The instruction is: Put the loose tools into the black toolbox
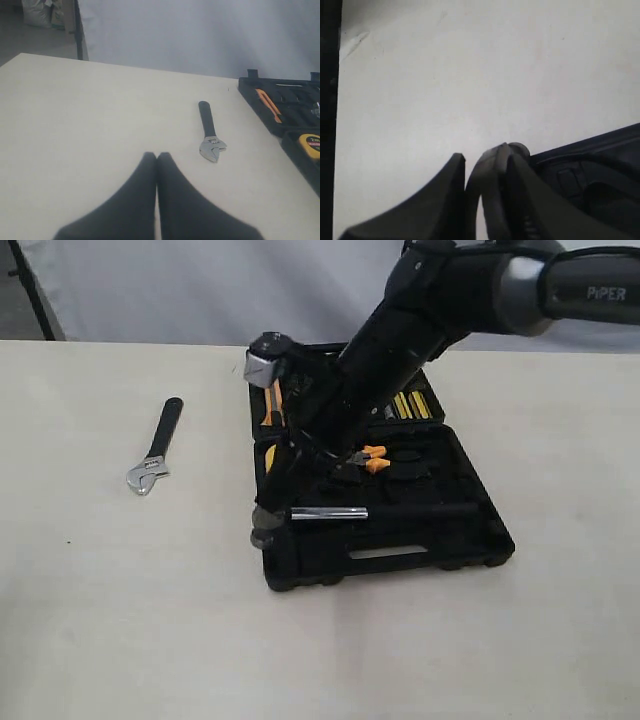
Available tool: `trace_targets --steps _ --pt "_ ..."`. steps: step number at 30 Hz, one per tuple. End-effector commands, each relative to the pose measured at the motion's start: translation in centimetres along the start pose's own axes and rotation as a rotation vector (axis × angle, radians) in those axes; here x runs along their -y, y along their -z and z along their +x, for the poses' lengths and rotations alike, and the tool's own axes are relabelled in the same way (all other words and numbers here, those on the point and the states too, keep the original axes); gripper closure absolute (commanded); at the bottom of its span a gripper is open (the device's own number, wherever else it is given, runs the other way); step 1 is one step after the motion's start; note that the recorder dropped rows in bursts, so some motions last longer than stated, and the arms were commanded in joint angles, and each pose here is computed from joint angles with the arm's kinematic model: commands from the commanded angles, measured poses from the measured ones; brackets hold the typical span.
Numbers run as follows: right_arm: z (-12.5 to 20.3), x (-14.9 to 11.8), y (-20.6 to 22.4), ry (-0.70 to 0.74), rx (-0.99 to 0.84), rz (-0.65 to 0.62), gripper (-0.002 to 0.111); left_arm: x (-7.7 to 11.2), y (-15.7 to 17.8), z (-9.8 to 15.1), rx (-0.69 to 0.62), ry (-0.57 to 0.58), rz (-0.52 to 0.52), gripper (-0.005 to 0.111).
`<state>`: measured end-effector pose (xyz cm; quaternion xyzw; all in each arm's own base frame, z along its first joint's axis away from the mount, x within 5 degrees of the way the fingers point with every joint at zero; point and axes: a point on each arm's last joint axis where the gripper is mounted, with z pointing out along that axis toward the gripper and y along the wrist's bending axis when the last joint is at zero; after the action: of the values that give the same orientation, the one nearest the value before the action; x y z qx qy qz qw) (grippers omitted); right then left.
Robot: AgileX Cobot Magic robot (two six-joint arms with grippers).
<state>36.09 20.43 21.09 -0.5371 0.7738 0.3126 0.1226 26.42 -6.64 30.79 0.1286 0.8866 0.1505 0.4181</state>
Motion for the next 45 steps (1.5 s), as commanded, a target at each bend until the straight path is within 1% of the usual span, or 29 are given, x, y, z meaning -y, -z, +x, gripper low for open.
trace_targets --steps 1,4,6,9,10,11,19,21,24,28,31,39,41,42,45 --pt "-2.6 -2.0 3.3 -0.037 0.075 0.054 0.109 0.0 0.1 0.2 0.007 0.022 0.014 0.105" --pt "-3.8 -3.2 4.0 0.005 0.011 0.13 0.109 0.0 0.1 0.2 0.007 0.022 0.014 0.105" --pt "-4.3 -4.0 3.6 0.045 -0.094 0.185 0.109 0.0 0.1 0.2 0.007 0.022 0.014 0.105" --pt "-4.3 -4.6 2.0 0.119 -0.256 0.271 0.109 0.0 0.1 0.2 0.007 0.022 0.014 0.105" --pt "-4.3 -4.7 1.3 0.138 -0.287 0.276 0.109 0.0 0.1 0.2 0.007 0.022 0.014 0.105" --pt "-4.3 -4.7 0.7 0.145 -0.299 0.267 0.109 0.0 0.1 0.2 0.007 0.022 0.014 0.105" --pt "-3.0 -2.8 -3.5 0.099 -0.372 0.189 0.109 0.0 0.1 0.2 0.007 0.022 0.014 0.105" --pt "-2.8 -2.6 -3.8 0.098 -0.379 0.183 0.109 0.0 0.1 0.2 0.007 0.022 0.014 0.105" --pt "-3.0 -2.8 -3.4 0.104 -0.372 0.191 0.109 0.0 0.1 0.2 0.007 0.022 0.014 0.105" --pt "-3.4 -3.4 -1.7 0.119 -0.375 0.255 0.109 0.0 0.1 0.2 0.007 0.022 0.014 0.105" --pt "-3.8 -4.1 -1.4 0.078 -0.349 0.259 0.109 0.0 0.1 0.2 0.007 0.022 0.014 0.105" --pt "-3.8 -4.3 -1.6 -0.034 -0.339 0.276 0.109 0.0 0.1 0.2 0.007 0.022 0.014 0.105" --pt "-3.2 -4.8 -1.5 -0.087 -0.346 0.276 0.109 0.0 0.1 0.2 0.007 0.022 0.014 0.105" --pt "-2.6 -5.0 -1.6 -0.087 -0.364 0.266 0.109 0.0 0.1 0.2 0.007 0.022 0.014 0.105" --pt "-0.4 -5.4 -2.4 0.011 -0.45 0.21 0.109 0.0 0.1 0.2 0.007 0.022 0.014 0.105"
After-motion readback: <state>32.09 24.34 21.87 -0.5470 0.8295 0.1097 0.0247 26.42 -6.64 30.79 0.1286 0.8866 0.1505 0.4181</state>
